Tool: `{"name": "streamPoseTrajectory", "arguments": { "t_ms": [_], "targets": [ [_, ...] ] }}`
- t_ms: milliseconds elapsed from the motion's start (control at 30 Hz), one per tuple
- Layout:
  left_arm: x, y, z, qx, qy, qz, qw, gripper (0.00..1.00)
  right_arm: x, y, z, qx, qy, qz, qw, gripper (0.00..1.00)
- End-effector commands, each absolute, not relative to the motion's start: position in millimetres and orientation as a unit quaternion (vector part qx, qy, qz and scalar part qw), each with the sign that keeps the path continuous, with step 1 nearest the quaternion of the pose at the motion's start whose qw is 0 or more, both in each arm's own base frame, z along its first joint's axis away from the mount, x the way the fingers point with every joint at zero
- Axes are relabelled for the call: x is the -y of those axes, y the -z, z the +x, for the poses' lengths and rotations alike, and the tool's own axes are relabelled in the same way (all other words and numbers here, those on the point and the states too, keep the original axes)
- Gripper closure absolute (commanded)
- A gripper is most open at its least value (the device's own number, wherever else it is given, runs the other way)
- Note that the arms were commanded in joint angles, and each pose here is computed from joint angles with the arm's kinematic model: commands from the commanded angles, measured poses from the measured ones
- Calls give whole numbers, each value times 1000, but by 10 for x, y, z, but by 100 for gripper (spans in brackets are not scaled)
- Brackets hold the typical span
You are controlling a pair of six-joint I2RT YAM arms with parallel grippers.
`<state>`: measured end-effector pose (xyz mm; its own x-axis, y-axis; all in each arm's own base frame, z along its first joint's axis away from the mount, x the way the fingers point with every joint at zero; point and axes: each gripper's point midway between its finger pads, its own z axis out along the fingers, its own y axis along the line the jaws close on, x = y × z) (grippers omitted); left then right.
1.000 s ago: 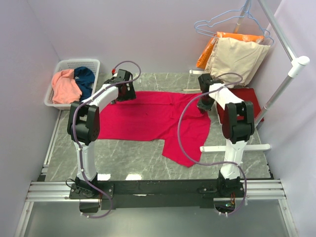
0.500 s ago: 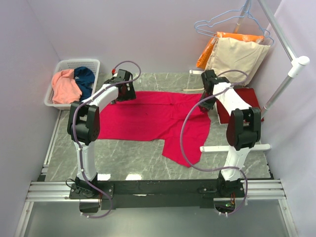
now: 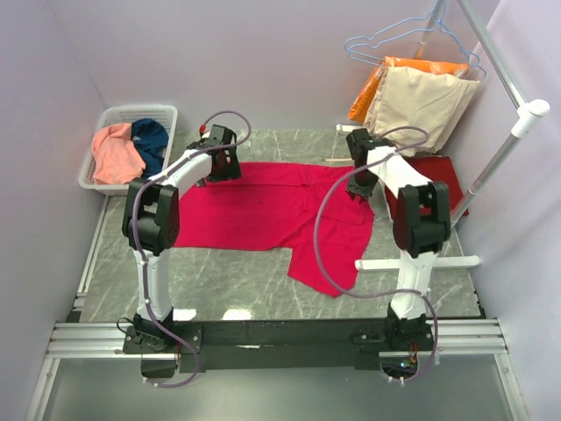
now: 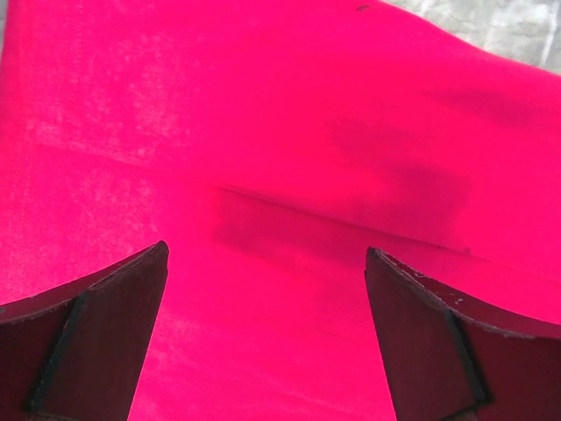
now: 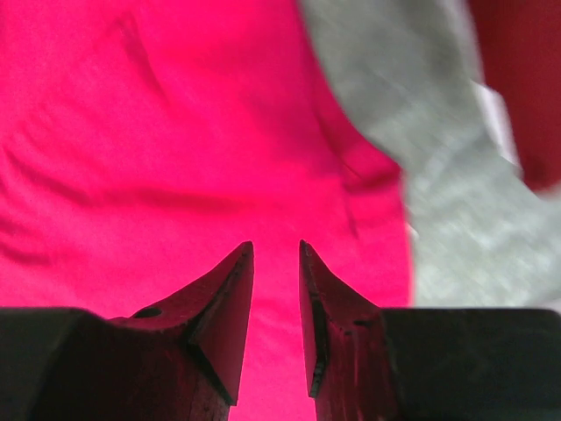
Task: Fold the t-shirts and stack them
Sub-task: Fold the tshirt
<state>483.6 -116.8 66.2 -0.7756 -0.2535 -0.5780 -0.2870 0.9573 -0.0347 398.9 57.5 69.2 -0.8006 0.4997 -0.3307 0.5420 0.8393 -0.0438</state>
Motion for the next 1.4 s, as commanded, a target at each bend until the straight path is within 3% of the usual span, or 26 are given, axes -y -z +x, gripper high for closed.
{"name": "streamPoseTrajectory", "arguments": {
  "t_ms": [0,433,600,833,1200,1300,1367],
  "targets": [
    [1121,-743,4936,-934,-46,-165,314,1,-768,-570,4289,-951,39,264,155,65],
    [858,-150,4819,-944,-127,-220,212,1,-741,-257,4250,-960,90,252,85,68],
    [628,-131,4892,-934,-160,-245,206,1,-636,-219,4379,-955,109,266,76,72],
    [590,-219,5179,-933,-134,-247,225,1,-621,-167,4584,-956,89,272,71,73],
    [740,-428,5382,-938,-76,-213,262,1,-508,-497,4881,-952,69,262,140,74],
    [781,-714,5368,-933,-50,-204,291,1,-444,-891,4954,-941,68,263,199,73],
    [818,-1178,5435,-916,-19,-203,347,1,-410,-1083,4961,-934,65,265,230,66]
  ]
}}
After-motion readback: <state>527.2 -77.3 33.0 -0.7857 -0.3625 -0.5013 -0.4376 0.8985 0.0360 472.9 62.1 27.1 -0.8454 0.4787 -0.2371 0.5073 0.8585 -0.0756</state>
